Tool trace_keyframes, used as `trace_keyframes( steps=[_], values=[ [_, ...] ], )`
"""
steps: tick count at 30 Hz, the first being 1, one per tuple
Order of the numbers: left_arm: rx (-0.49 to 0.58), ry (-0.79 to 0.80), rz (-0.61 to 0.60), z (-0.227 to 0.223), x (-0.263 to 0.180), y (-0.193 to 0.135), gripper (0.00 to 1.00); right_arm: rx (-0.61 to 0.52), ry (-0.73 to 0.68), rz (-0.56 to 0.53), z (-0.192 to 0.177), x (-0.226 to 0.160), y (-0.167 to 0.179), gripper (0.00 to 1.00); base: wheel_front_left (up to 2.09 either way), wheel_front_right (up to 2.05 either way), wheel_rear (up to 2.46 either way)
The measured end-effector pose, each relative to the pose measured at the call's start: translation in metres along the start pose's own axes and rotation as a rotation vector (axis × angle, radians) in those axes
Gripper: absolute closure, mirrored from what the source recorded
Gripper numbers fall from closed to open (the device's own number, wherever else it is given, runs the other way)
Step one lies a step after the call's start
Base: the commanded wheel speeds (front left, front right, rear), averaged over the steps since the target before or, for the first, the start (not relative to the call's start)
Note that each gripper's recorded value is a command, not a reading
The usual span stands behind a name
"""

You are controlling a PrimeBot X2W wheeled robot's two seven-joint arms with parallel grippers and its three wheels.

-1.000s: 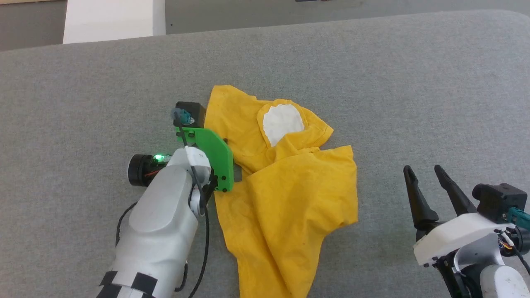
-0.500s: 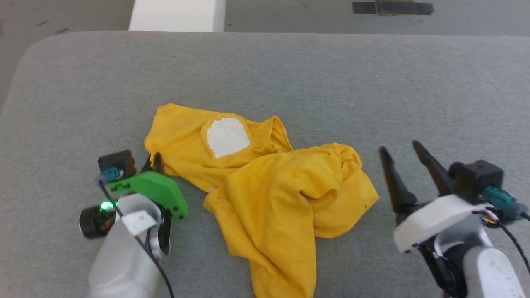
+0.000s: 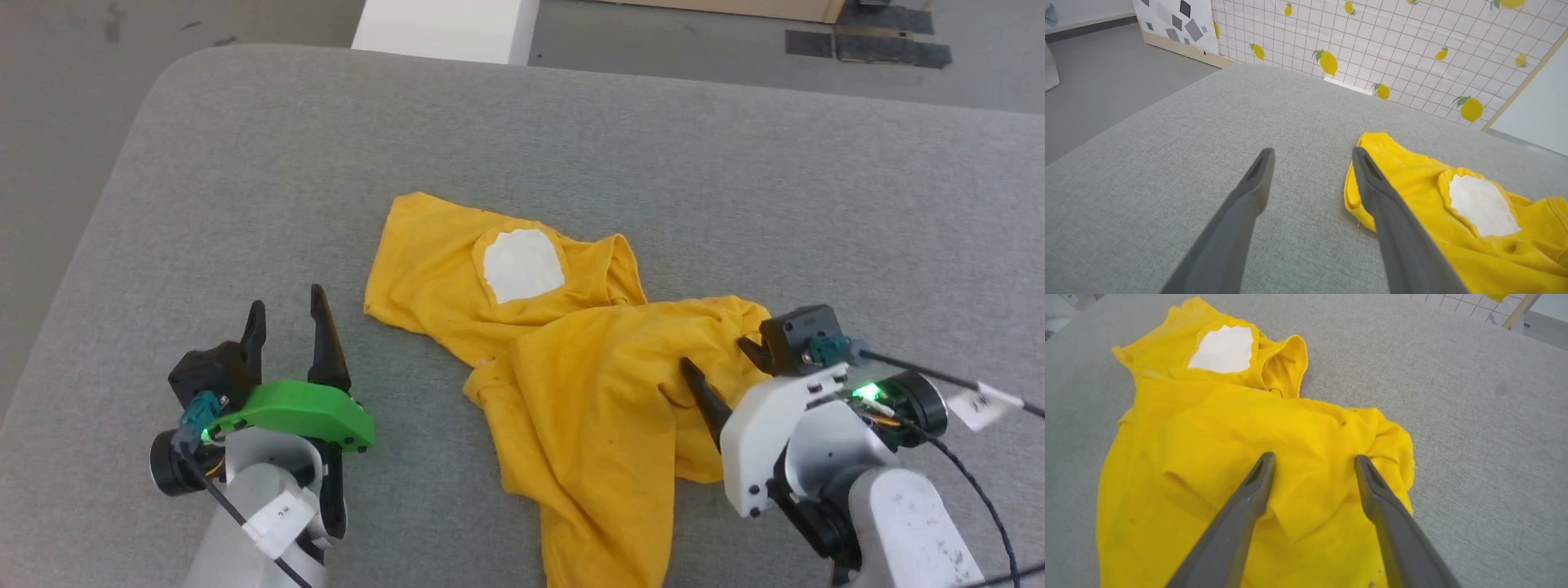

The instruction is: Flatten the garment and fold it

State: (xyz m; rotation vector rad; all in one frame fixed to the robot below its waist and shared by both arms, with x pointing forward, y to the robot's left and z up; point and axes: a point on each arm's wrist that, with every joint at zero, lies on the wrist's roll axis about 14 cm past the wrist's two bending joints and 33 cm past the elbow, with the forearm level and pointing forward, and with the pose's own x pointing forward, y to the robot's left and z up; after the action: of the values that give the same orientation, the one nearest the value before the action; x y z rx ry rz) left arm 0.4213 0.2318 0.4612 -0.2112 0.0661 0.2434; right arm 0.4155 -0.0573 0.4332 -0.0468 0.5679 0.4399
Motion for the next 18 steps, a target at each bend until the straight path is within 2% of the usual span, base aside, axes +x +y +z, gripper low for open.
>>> trace_keyframes(
  steps=[3,4,5,6,7,9,12,18],
  values=[
    [-0.004,-0.033,0.004,0.009,-0.004,0.0,0.0,-0.022,0.103,0.001,-0.013,0.01,0.0,0.0,0.0,0.0,0.0],
    [-0.008,-0.035,0.003,0.01,-0.005,0.0,0.0,-0.024,0.146,0.005,-0.02,0.013,0.001,0.27,0.0,0.0,0.0],
    [-0.01,-0.034,0.002,0.009,-0.006,0.0,0.0,-0.025,0.185,0.009,-0.026,0.015,0.002,0.62,0.0,0.0,0.0],
    [-0.01,-0.032,0.003,0.008,-0.008,0.0,0.0,-0.028,0.209,0.011,-0.03,0.017,0.002,0.87,0.0,0.0,0.0],
    [-0.014,-0.03,0.005,0.007,-0.009,0.001,0.0,-0.037,0.228,0.01,-0.032,0.02,0.002,1.0,0.0,0.0,0.0],
    [-0.018,-0.029,0.007,0.007,-0.01,0.002,0.0,-0.044,0.223,0.003,-0.026,0.025,-0.001,1.0,0.0,0.0,0.0],
    [-0.02,-0.023,0.01,0.005,-0.011,0.005,0.0,-0.052,0.129,-0.016,0.004,0.034,-0.009,1.0,0.0,0.0,0.0],
    [-0.01,-0.032,0.025,0.008,-0.014,0.011,0.0,-0.014,-0.163,-0.083,0.083,0.027,-0.036,1.0,0.0,0.0,0.0]
  ],
)
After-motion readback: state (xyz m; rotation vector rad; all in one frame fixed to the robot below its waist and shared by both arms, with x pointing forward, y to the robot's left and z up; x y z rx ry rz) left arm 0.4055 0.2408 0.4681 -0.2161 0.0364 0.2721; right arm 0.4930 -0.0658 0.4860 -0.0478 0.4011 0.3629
